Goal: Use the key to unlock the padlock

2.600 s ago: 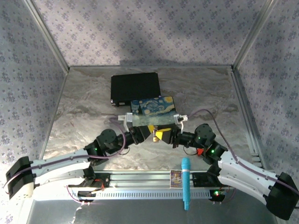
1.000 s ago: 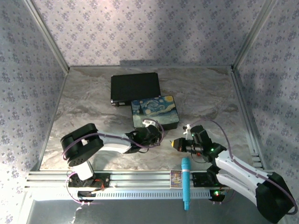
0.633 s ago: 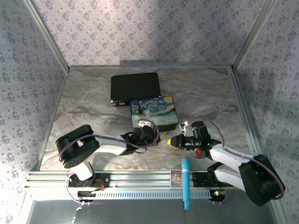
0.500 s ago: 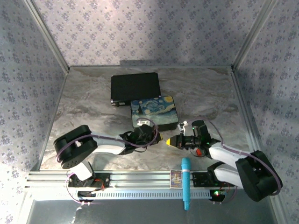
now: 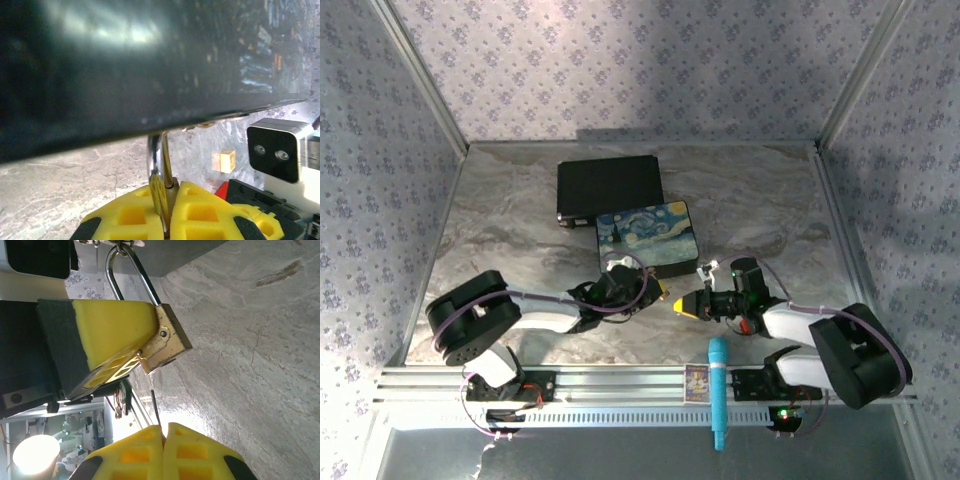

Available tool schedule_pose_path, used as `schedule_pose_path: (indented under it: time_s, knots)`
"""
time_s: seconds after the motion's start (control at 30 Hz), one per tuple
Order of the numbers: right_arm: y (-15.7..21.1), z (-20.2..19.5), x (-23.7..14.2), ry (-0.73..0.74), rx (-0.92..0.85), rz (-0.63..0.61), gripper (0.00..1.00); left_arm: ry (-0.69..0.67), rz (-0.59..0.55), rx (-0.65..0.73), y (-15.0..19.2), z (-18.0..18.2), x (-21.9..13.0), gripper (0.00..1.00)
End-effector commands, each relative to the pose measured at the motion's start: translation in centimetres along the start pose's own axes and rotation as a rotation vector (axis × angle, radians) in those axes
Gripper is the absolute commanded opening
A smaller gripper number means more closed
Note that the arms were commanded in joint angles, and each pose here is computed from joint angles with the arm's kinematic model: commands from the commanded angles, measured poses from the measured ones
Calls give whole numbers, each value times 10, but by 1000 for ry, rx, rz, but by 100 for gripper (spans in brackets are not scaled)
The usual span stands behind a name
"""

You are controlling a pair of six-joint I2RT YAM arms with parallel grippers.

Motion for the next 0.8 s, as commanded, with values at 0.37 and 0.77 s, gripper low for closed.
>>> schedule_pose_path:
  time_s: [0.37,0.77]
  knots:
    - [-17,14,0,-65,-9,-34,0,212,-41,-90,-17,-45,-11,0]
    - [-30,23,-10,-109,-16,-133,0,213,-24,-77,-16,-53,-21,0]
Point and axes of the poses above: each hand's point on the last joint's axis, 136 mm out from that joint toward the fingers, its own x axis out along the fingers, its own z axis along the line the jaws close on, y = z × x, the point moved 3 cm from there along -x, back along the fingers, and after that the axes turned 14 degrees about x, right-handed, at the moved point
